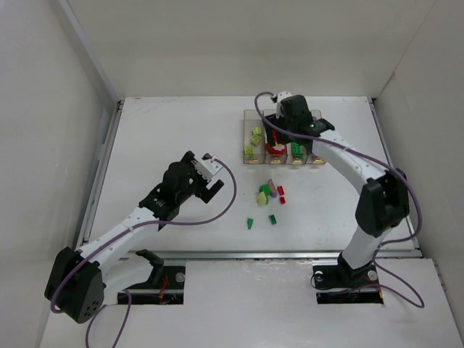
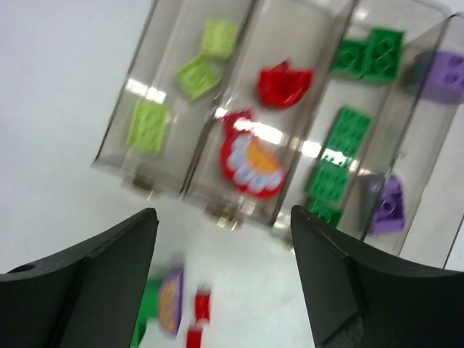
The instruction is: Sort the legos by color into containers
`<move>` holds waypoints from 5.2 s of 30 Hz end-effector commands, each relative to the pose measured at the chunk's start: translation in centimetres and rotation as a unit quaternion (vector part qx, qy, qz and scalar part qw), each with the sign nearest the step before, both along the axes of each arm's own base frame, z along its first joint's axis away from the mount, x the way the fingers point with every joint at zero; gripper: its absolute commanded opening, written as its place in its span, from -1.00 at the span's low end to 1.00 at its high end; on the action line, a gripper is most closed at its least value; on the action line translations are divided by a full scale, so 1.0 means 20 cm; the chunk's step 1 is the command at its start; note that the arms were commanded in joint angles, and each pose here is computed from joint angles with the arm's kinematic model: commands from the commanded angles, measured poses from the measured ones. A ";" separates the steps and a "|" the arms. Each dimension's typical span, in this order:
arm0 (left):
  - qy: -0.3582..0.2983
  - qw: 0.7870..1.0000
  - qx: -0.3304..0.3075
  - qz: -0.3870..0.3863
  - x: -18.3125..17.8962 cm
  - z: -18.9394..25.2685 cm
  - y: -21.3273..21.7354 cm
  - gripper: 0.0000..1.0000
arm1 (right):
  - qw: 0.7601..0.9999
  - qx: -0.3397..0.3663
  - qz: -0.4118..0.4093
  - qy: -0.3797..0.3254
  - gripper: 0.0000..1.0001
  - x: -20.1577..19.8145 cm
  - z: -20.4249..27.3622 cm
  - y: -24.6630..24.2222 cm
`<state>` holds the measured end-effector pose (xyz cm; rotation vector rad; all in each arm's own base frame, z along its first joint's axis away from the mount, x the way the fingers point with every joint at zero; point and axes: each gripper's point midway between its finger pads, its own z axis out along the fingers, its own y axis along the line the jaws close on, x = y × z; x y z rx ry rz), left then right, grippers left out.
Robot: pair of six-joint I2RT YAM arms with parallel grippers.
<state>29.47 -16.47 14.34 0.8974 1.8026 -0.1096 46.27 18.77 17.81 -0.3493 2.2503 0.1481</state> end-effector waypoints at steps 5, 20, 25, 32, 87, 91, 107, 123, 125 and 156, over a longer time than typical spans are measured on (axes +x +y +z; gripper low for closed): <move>-0.018 0.999 -0.028 -0.017 0.00 0.07 -0.04 1.00 | 0.976 -0.043 0.198 0.083 0.57 -0.73 -0.20 0.33; -0.087 0.977 -0.067 0.181 0.09 0.14 0.21 1.00 | 0.966 -0.011 0.134 0.222 0.50 -1.27 -0.52 0.57; -0.096 0.975 -0.063 0.193 0.07 0.10 0.22 1.00 | 0.960 0.017 0.096 0.264 0.28 -1.34 -0.61 0.58; -0.088 0.975 -0.067 0.191 0.04 0.05 0.22 1.00 | 0.955 0.005 0.099 0.280 0.17 -1.37 -0.71 0.58; -0.086 0.992 0.018 0.088 0.19 0.05 0.08 1.00 | 0.995 -0.063 -0.026 0.076 0.61 0.03 -0.05 -0.25; -0.092 0.992 0.010 0.084 0.18 0.08 0.07 1.00 | 0.993 -0.083 0.042 0.068 0.61 -0.30 0.01 -0.10; -0.071 0.994 -0.019 0.076 0.03 0.05 0.08 1.00 | 0.961 0.002 0.083 0.263 0.36 -1.26 -0.58 0.26; -0.078 0.995 -0.014 0.066 0.01 0.06 0.07 1.00 | 0.953 -0.062 0.087 0.285 -0.31 -1.25 -0.78 0.22; -0.081 0.994 -0.017 0.066 0.02 0.07 0.07 1.00 | 0.952 -0.059 0.090 0.288 -0.56 -1.25 -0.78 0.23; -0.085 0.994 -0.010 0.063 0.01 0.05 0.08 1.00 | 0.948 -0.053 0.124 0.288 -1.00 -1.29 -0.66 0.23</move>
